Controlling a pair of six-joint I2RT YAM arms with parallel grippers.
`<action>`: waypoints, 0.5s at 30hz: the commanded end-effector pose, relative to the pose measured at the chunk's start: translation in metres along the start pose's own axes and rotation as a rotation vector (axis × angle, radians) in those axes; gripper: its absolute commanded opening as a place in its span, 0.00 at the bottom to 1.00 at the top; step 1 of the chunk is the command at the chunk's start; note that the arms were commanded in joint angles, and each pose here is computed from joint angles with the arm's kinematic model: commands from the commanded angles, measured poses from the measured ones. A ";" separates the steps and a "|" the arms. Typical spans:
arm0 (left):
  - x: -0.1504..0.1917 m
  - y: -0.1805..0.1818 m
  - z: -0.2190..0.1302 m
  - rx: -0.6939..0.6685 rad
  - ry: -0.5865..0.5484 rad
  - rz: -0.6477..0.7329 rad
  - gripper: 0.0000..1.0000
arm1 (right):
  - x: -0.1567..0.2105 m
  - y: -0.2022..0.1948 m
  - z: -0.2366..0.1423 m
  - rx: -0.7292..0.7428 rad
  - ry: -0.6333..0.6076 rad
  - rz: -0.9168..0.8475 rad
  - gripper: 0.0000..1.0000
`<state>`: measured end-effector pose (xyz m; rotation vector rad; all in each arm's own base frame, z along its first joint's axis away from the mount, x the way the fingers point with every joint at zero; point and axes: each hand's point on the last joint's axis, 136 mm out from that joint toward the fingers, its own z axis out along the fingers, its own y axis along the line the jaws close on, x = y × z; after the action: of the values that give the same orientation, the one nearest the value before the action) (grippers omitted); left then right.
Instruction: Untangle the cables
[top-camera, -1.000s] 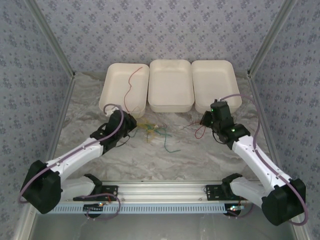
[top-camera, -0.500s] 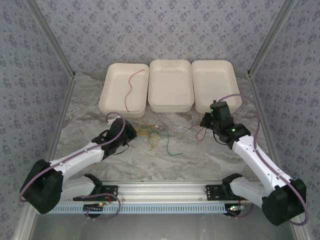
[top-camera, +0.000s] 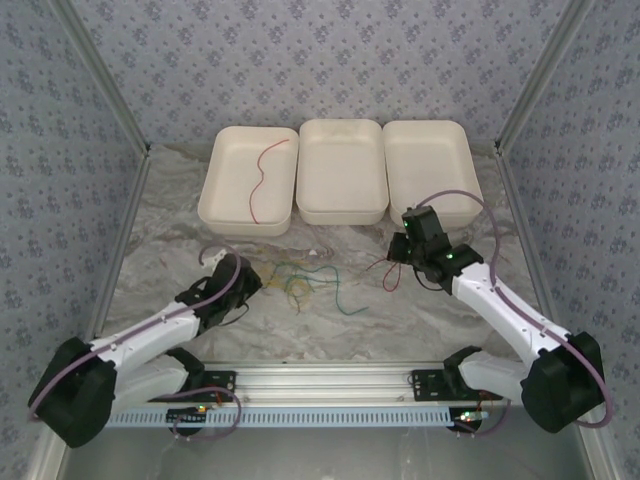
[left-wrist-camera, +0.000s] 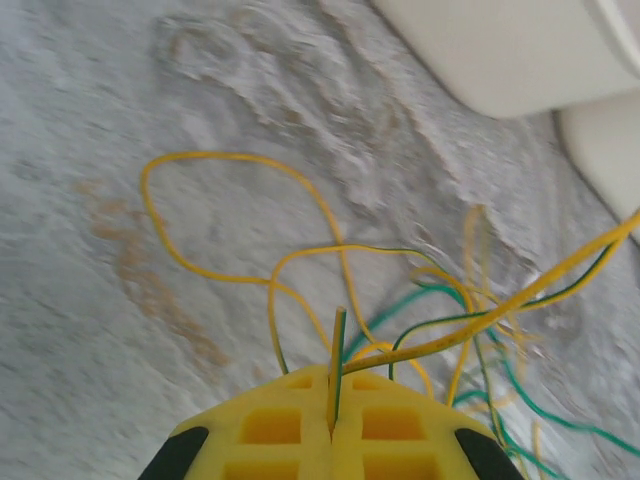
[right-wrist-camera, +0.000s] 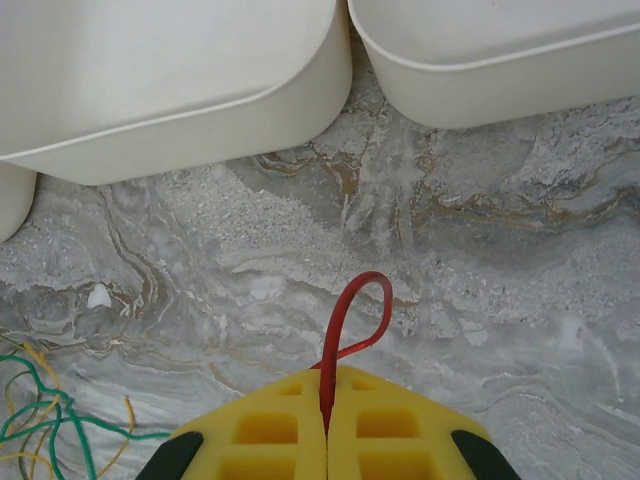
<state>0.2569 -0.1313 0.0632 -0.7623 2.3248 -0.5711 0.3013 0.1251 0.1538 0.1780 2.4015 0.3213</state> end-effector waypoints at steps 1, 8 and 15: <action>-0.014 -0.012 0.004 -0.023 0.018 0.014 0.00 | 0.007 -0.004 0.006 0.017 0.012 -0.026 0.00; -0.019 -0.016 -0.006 -0.036 0.011 0.002 0.48 | 0.038 -0.016 0.028 0.045 0.112 -0.065 0.00; -0.027 -0.050 -0.053 0.068 -0.005 0.074 0.62 | 0.050 -0.039 0.040 0.084 0.166 -0.027 0.13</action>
<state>0.2605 -0.1348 0.1183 -0.6982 2.2962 -0.5973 0.2882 0.1107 0.0880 0.1656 2.5648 0.2356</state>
